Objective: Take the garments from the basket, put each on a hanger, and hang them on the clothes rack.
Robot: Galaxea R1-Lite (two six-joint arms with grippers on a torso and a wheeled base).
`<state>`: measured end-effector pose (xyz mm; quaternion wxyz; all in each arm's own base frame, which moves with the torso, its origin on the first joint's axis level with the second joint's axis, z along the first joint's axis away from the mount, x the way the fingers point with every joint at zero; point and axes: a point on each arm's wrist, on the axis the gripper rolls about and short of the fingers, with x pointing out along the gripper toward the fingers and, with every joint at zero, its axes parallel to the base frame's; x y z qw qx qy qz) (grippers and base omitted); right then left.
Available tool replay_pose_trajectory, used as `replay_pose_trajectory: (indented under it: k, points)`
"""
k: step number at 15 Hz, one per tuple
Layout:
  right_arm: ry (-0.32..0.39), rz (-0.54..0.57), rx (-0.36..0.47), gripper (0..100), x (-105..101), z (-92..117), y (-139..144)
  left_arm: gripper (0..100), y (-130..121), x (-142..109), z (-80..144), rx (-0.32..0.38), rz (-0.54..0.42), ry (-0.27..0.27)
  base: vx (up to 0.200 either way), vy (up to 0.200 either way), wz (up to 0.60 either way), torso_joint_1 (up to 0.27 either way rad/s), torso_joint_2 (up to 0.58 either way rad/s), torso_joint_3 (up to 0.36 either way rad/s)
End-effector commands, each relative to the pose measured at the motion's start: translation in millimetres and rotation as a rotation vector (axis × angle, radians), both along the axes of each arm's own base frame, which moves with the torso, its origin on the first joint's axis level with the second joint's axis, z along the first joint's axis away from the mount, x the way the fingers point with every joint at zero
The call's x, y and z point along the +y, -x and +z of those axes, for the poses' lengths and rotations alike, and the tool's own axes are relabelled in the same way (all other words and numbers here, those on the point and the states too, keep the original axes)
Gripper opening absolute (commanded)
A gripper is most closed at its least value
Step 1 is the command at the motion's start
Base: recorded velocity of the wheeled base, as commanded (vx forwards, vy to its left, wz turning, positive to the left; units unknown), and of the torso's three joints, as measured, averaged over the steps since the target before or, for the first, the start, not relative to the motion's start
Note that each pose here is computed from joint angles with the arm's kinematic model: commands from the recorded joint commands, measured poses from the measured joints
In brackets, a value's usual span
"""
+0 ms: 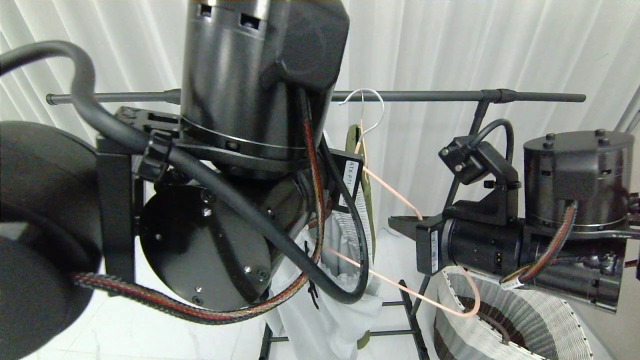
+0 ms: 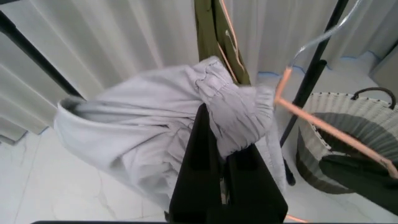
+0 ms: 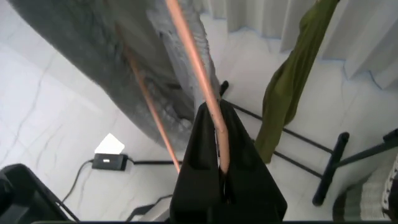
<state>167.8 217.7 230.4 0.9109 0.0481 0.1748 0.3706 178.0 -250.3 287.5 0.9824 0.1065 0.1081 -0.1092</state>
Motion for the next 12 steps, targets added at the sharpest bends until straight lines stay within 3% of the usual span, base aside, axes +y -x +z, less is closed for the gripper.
replay_pose_trajectory:
  k: [1, 7, 8, 12]
  points:
    - [-0.019, 0.0, -0.018, 0, -3.8, 4.0, 2.9, 0, -2.8, 4.5, -0.7, 0.003, 0.011, 0.0, 0.0, 0.0, 0.0, 0.0, 0.0, 0.0]
    - [-0.111, -0.028, -0.101, 0, -4.8, 14.4, 2.9, 0, -5.7, 6.1, -1.9, 0.009, 0.026, 0.019, 0.0, 0.0, 0.0, 0.0, 0.0, 0.0]
    - [-0.123, -0.029, -0.113, 0, -4.6, 14.6, 3.2, 100, -5.7, 6.1, -2.3, 0.01, 0.026, 0.018, 0.0, 0.0, 0.0, 0.0, 0.0, 0.0]
    - [-0.122, -0.021, -0.218, 0, -6.9, 18.9, 4.2, 100, -4.2, 7.5, -0.7, 0.005, 0.025, 0.029, 0.0, 0.0, 0.0, 0.0, 0.0, 0.0]
